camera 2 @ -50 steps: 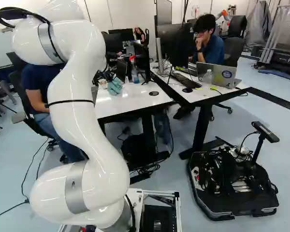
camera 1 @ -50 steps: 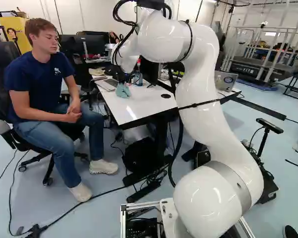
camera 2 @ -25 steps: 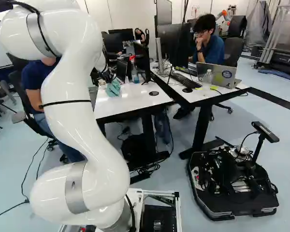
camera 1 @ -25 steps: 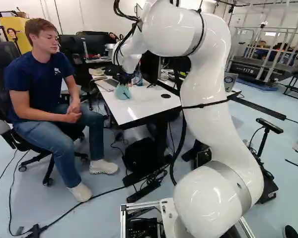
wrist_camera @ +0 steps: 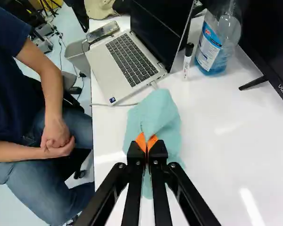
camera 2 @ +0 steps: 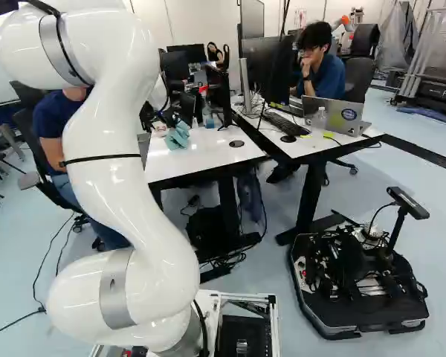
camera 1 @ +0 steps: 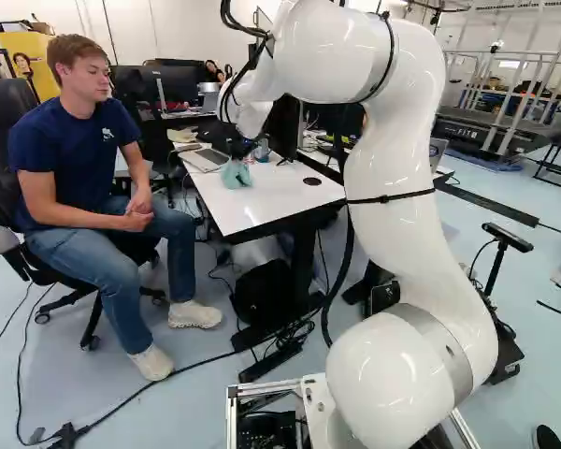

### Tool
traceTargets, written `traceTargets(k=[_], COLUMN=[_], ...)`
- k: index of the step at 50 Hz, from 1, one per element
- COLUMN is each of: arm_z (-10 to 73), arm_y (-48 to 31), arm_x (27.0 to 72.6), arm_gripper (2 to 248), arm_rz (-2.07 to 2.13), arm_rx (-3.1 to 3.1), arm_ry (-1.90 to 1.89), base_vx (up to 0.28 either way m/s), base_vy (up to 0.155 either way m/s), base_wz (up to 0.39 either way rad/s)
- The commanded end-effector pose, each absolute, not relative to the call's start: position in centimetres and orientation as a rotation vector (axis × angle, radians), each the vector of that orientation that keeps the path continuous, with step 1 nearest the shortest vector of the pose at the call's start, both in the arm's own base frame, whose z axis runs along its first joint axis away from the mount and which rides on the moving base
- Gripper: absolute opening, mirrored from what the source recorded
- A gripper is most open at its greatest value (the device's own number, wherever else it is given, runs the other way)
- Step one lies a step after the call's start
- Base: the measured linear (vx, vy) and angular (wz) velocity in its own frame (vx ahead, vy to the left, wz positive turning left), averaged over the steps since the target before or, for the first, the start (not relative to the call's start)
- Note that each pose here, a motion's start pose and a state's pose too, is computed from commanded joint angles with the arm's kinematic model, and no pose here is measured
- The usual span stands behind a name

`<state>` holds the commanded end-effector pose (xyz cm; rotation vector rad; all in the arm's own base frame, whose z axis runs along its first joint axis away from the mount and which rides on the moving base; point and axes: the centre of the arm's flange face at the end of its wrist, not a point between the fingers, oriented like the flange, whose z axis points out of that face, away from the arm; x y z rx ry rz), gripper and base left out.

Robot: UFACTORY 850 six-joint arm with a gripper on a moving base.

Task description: Clean the table with the green towel

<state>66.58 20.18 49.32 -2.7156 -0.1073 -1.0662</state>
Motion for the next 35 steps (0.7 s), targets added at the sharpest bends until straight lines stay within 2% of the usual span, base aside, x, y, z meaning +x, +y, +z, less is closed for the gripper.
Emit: traceTargets(k=[35], arm_z=[47.6], arm_y=[20.3], arm_x=[66.9], arm_gripper=[24], arm_rz=[-1.037], arm_rx=[-2.733], arm_ry=[-0.107], base_vx=[0.000], base_vy=[0.000], base_wz=[0.000])
